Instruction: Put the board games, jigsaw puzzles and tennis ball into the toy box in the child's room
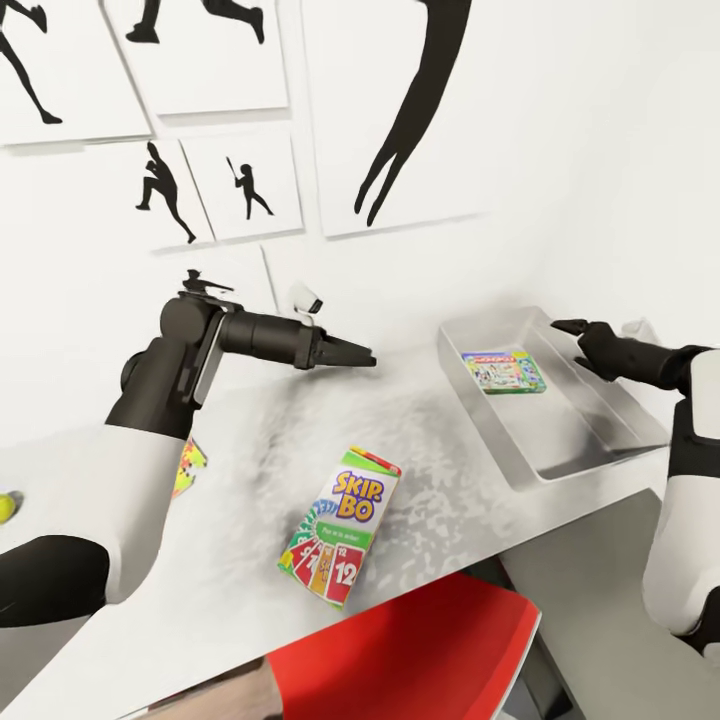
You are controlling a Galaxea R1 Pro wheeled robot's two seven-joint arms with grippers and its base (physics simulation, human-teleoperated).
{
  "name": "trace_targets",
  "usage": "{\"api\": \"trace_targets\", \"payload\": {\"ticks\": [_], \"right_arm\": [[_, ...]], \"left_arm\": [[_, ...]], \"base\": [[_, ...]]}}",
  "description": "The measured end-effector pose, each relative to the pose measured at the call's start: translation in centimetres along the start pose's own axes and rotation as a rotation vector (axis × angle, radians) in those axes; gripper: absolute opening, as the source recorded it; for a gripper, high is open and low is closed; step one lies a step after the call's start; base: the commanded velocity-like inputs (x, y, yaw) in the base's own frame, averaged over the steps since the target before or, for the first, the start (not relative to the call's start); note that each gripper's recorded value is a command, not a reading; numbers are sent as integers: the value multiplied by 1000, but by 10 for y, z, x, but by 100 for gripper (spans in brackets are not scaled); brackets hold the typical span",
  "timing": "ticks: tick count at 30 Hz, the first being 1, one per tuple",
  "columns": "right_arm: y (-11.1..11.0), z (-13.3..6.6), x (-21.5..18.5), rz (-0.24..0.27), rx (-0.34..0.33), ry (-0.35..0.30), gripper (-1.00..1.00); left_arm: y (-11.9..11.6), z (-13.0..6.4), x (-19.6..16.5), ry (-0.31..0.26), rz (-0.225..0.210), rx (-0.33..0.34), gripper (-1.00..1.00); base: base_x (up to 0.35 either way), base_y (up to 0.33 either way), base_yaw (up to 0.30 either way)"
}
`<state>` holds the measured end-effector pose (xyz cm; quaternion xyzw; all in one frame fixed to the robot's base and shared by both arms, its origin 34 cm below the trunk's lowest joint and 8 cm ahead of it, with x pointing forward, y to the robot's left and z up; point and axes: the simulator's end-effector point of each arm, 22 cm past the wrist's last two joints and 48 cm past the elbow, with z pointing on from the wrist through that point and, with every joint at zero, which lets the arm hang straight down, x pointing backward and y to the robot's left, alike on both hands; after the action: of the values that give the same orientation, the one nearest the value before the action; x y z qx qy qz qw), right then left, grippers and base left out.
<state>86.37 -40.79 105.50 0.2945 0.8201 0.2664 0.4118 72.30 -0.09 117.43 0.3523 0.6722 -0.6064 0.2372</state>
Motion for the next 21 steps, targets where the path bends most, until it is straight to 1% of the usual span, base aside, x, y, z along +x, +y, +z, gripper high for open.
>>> {"api": "trace_targets", "payload": {"ticks": [1,3,4,5,6,10,13,18,21], "right_arm": [[3,-3,1,-9,-7,-3,100],[17,-11,5,-40,-44,-10,100],[29,-18,10,-55,-81,-13,100],[36,-22,12,-62,-102,-13,100],[47,-29,19,-67,-144,-10,100],[62,-44,39,-64,-220,10,100],[60,-51,52,-57,-235,25,100],[42,-59,80,-39,-223,65,100],[39,-64,86,-34,-226,72,100]], "left_arm": [[0,-1,2,0,-3,-1,100],[0,-3,8,1,-7,-7,100],[0,-6,12,1,-6,-11,100],[-1,-7,14,1,-4,-13,100],[-2,-9,18,1,-4,-17,100],[-3,-14,27,-4,-10,-25,100],[-2,-18,32,-5,-18,-33,100],[3,-27,50,-3,-51,-51,100],[4,-31,55,-2,-61,-60,100]], "base": [[0,0,0],[0,0,0],[0,0,0],[0,0,0],[0,0,0],[0,0,0],[0,0,0],[0,0,0],[0,0,0]]}}
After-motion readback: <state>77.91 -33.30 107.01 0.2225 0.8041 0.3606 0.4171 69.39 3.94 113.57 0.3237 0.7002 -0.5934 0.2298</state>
